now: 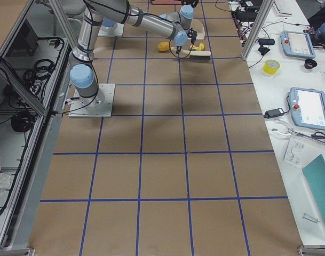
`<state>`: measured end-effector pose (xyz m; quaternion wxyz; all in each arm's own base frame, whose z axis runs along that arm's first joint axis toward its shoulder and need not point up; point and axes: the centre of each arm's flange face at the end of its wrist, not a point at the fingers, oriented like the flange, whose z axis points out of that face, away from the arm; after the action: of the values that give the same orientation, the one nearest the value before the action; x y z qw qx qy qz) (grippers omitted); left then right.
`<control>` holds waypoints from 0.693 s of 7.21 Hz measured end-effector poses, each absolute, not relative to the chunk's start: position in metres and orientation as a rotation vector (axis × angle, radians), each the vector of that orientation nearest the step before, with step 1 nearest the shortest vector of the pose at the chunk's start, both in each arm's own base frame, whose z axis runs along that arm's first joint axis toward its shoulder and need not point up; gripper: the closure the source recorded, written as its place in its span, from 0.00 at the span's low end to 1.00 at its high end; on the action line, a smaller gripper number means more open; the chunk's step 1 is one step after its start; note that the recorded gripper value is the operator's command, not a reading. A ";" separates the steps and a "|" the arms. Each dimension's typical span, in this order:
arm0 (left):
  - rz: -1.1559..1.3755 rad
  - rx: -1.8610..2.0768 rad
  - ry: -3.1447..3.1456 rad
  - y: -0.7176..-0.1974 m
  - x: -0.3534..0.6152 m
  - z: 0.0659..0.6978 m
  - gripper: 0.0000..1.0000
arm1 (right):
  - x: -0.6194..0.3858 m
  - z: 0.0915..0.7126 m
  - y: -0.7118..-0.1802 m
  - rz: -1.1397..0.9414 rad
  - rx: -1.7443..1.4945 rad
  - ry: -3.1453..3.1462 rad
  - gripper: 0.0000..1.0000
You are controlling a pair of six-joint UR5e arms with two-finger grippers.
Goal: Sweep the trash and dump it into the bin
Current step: 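Carry the brush with the right gripper toward the sponge and curled toy, then sweep the sponge and curled toy into the dustpan with the right gripper's brush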
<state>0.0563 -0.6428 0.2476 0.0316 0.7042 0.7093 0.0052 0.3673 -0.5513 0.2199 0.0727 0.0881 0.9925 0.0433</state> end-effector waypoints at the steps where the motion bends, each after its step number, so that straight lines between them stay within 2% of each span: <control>1: 0.013 2.170 2.186 -0.643 0.056 0.247 1.00 | 0.383 0.221 -0.547 0.129 0.295 2.979 1.00; 5: 0.007 2.172 2.190 -0.644 0.056 0.246 1.00 | 0.475 0.214 -0.544 0.106 0.379 2.956 1.00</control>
<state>0.0557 -0.6436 0.2456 0.0285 0.7040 0.7096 0.0022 0.4749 -0.5438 0.2140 0.0795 0.1268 0.9881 0.0354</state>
